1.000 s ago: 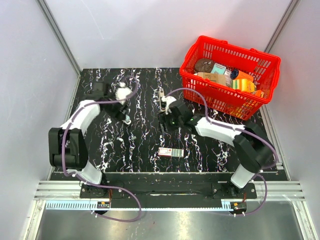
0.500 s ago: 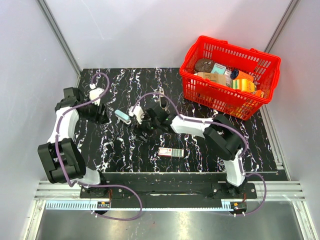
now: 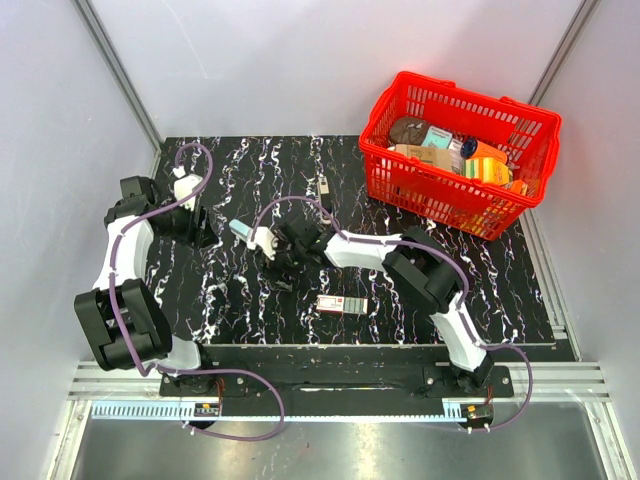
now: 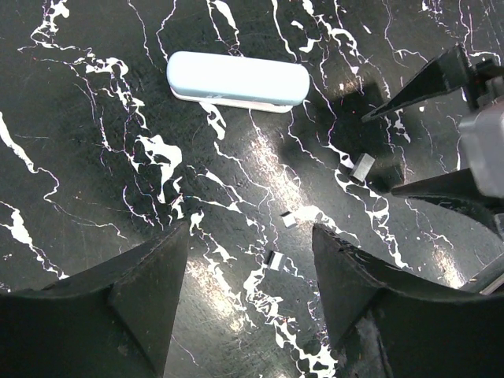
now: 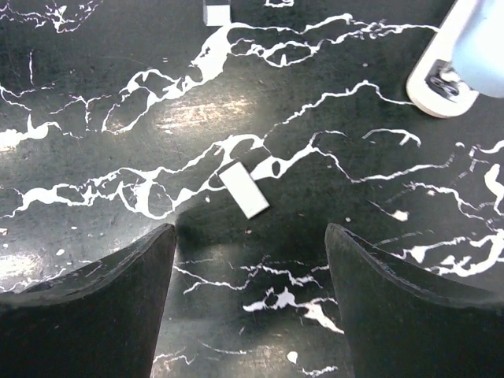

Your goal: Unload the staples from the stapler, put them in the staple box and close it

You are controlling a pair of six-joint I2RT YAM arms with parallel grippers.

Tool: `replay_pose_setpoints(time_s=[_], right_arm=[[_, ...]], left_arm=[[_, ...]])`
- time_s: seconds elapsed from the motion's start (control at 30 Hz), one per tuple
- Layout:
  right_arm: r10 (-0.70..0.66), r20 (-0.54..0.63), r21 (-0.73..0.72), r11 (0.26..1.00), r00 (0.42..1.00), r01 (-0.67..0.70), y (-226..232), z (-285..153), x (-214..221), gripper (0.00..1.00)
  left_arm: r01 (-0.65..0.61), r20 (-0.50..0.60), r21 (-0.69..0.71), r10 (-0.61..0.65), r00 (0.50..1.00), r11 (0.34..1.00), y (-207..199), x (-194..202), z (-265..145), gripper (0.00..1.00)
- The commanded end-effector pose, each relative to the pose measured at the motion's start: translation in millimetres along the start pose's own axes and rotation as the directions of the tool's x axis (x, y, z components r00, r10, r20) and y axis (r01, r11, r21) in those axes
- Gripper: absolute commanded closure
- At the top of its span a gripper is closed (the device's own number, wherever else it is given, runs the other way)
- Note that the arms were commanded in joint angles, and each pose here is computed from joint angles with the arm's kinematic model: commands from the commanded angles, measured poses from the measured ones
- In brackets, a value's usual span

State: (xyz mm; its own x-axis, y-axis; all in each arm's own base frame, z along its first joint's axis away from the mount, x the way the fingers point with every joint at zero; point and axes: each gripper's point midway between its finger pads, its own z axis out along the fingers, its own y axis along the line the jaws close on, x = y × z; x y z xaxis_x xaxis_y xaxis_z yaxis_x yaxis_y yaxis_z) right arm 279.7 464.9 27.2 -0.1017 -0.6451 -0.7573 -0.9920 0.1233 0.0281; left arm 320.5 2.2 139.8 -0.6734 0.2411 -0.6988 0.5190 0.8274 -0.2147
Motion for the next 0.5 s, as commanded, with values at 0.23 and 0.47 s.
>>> replay_pose_setpoints(time_s=[0.23, 0.47], right_arm=[[-0.153, -0.037, 0.057, 0.986, 0.988, 0.155, 8, 29, -8, 0.26], [-0.135, -0.081, 0.057, 0.989, 0.988, 0.14, 6, 33, -2, 0.43]], left_arm=[[-0.019, 0.072, 0.027, 0.017, 0.997, 0.999, -7, -14, -9, 0.32], [-0.019, 0.075, 0.026, 0.017, 0.997, 0.999, -7, -13, -10, 0.32]])
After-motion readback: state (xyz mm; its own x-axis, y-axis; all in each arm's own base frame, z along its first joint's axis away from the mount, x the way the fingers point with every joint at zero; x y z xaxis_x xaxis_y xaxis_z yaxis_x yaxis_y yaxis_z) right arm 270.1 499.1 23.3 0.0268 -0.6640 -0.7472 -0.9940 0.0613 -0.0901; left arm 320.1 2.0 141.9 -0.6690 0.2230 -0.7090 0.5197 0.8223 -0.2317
